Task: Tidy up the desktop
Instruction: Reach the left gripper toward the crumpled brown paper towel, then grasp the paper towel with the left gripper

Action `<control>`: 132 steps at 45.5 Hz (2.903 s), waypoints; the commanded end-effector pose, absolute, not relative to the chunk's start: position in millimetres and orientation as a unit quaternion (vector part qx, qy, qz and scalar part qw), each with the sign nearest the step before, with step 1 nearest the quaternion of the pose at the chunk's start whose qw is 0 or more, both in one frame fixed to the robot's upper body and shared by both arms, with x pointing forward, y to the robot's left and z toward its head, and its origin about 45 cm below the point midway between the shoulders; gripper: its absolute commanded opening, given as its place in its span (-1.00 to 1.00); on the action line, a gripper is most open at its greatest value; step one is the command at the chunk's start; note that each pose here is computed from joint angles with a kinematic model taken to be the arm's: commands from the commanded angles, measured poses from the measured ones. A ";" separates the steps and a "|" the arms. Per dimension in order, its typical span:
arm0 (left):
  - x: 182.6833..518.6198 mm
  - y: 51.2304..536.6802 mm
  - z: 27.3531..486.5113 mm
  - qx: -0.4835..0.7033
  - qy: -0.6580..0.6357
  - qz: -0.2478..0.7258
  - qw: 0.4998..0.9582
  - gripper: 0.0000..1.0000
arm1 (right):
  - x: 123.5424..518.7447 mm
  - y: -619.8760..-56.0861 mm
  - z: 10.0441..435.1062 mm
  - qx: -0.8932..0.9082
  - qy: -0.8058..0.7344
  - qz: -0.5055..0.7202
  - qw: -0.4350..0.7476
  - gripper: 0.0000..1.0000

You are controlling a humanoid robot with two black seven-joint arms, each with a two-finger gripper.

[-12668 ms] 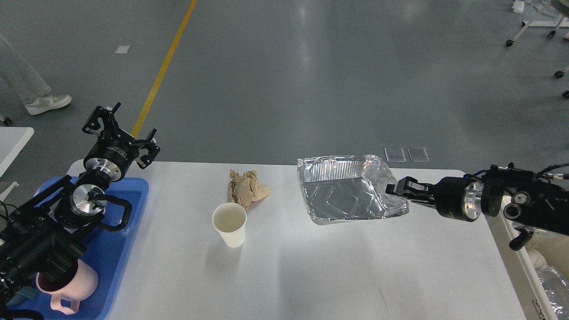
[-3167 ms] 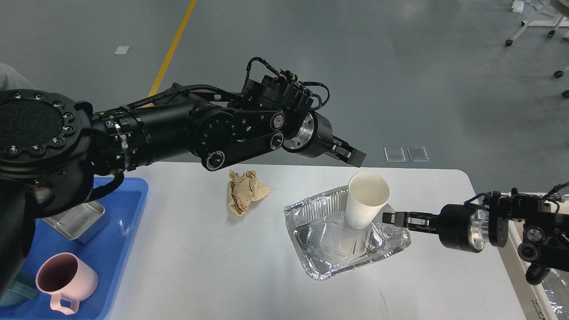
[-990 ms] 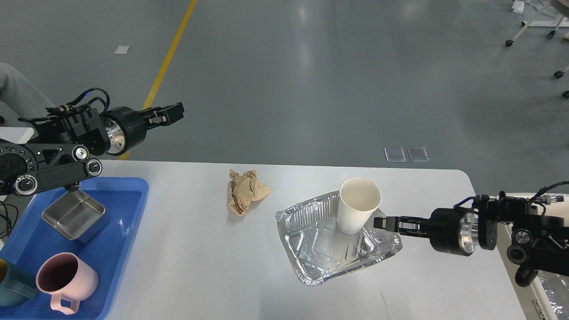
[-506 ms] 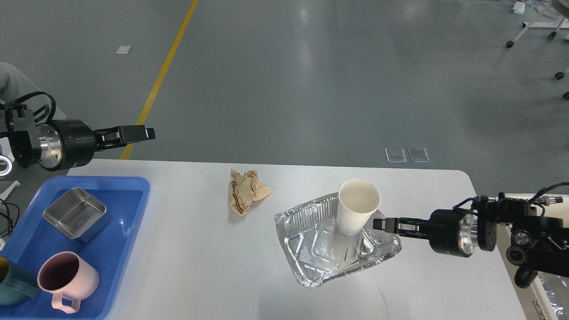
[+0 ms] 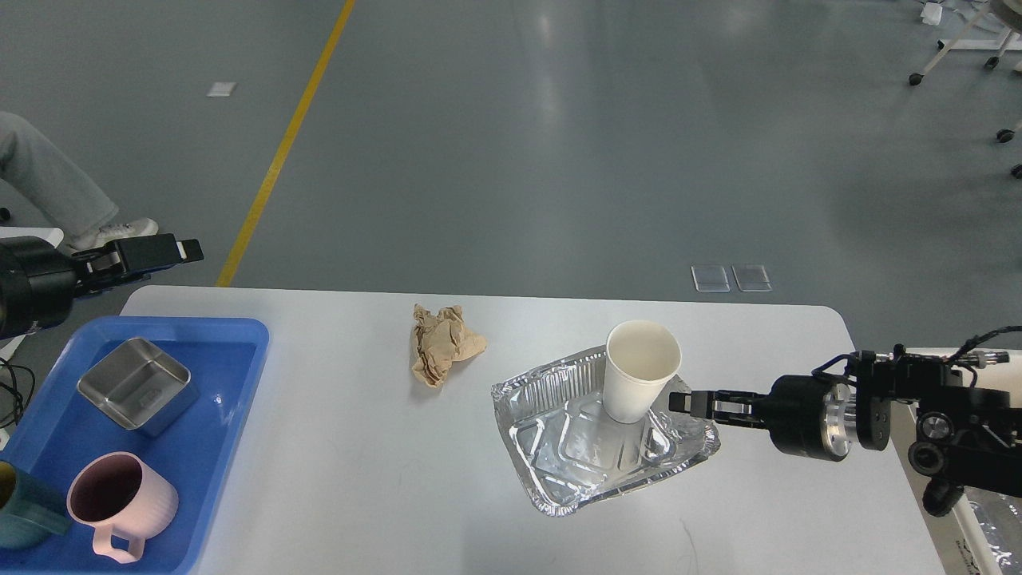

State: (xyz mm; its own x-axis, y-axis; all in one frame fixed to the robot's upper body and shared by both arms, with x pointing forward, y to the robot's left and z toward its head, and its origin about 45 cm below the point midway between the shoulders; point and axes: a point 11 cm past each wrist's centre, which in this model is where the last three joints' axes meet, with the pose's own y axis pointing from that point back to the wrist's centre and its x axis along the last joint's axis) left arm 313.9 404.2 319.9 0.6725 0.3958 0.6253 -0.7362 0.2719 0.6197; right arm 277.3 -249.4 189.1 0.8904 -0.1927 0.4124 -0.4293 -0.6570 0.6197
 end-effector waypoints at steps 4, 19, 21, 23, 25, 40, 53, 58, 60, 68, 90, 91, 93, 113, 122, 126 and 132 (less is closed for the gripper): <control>301.0 426.2 320.9 0.489 -0.160 0.386 0.765 0.74 | 276.9 -247.2 187.8 0.897 -0.170 0.157 0.376 -1.00; 294.4 436.3 322.6 0.489 -0.149 0.395 0.763 0.74 | 276.1 -245.9 186.6 0.898 -0.168 0.156 0.376 -1.00; 296.6 435.0 322.2 0.489 -0.151 0.394 0.764 0.74 | 276.0 -246.5 186.6 0.898 -0.169 0.155 0.376 -1.00; 299.0 432.2 321.3 0.488 -0.152 0.392 0.765 0.73 | 276.2 -246.5 186.7 0.897 -0.169 0.156 0.376 -1.00; 303.8 426.7 319.3 0.486 -0.156 0.388 0.767 0.73 | 276.0 -246.5 186.6 0.898 -0.168 0.156 0.377 -1.00; 372.6 374.2 248.4 0.493 -0.158 0.369 0.772 0.73 | 277.1 -250.2 186.4 0.896 -0.173 0.155 0.379 -1.00; 422.4 319.0 188.2 0.476 -0.146 0.377 0.781 0.73 | 276.0 -252.7 185.4 0.894 -0.173 0.154 0.383 -1.00; 431.4 286.5 163.6 0.479 -0.148 0.361 0.786 0.73 | 276.0 -252.7 185.4 0.894 -0.173 0.154 0.383 -1.00; 434.8 273.2 153.8 0.481 -0.150 0.357 0.787 0.73 | 276.1 -253.9 185.1 0.894 -0.174 0.153 0.384 -1.00; 446.3 247.2 114.6 0.503 -0.150 0.370 0.767 0.72 | 277.2 -254.9 186.9 0.893 -0.175 0.155 0.384 -1.00; 422.4 188.8 71.4 0.513 -0.150 0.321 0.782 0.57 | 277.6 -259.6 187.9 0.891 -0.180 0.155 0.388 -1.00; 420.3 188.3 69.4 0.518 -0.153 0.312 0.782 0.55 | 277.6 -259.6 187.9 0.891 -0.180 0.155 0.388 -1.00; 417.0 184.8 66.4 0.521 -0.159 0.298 0.784 0.52 | 277.6 -259.6 187.9 0.891 -0.180 0.155 0.388 -1.00; 404.4 164.7 59.1 0.511 -0.158 0.247 0.808 -0.30 | 277.7 -260.2 188.0 0.890 -0.181 0.155 0.388 -1.00; 406.3 163.6 62.1 0.504 -0.156 0.248 0.813 -0.65 | 277.7 -260.2 188.0 0.890 -0.181 0.155 0.388 -1.00; 406.5 165.3 62.9 0.495 -0.155 0.249 0.818 -0.75 | 277.7 -260.2 188.0 0.890 -0.181 0.155 0.388 -1.00; 401.5 161.1 63.2 0.475 -0.142 0.228 0.838 -1.00 | 277.8 -261.3 188.2 0.890 -0.182 0.155 0.389 -1.00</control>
State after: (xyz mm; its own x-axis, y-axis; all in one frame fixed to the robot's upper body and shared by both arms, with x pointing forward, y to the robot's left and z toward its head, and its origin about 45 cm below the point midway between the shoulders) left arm 405.1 163.3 63.1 0.8358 0.2505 0.4886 -0.5490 0.4019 0.7329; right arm 277.7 -260.2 188.0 0.8866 -0.2016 0.4163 -0.4422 -0.6334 0.6350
